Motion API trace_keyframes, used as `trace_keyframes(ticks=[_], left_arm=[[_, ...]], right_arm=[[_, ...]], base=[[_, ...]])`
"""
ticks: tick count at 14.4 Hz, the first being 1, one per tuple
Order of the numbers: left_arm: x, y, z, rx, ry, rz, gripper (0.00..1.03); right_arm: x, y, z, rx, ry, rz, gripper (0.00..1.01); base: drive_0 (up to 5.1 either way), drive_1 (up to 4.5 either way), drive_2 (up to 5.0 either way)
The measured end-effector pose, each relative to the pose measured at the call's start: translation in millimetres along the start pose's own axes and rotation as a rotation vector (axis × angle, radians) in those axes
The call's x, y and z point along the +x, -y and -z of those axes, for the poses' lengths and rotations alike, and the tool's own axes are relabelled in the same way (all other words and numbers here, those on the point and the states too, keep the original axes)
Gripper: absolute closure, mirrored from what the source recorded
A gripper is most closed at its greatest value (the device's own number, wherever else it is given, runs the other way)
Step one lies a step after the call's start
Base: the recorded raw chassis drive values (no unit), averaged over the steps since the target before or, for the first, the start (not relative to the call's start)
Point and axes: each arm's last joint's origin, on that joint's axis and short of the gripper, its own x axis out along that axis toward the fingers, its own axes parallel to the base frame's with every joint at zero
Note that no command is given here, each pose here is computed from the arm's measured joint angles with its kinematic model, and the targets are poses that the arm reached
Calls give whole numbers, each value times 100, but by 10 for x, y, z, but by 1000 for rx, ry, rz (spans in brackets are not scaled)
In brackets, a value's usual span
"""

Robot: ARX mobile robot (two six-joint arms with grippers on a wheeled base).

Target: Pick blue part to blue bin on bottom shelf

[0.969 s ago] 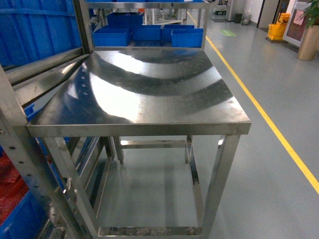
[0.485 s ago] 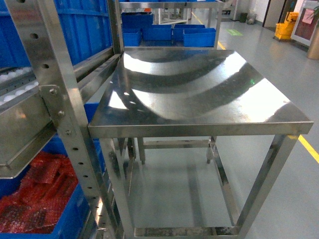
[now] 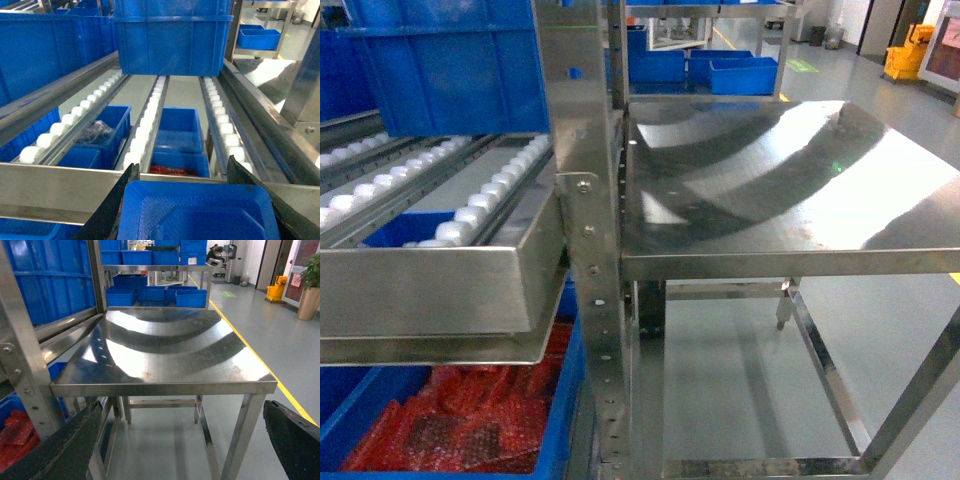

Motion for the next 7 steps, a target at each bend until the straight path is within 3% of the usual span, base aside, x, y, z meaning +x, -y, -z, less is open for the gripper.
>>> trace_keyframes(ticks=[7], left_arm=[[0,0,0,0,0,0,59]], right_arm=[[0,0,-1,0,2,0,3]], base=[[-500,245,245]])
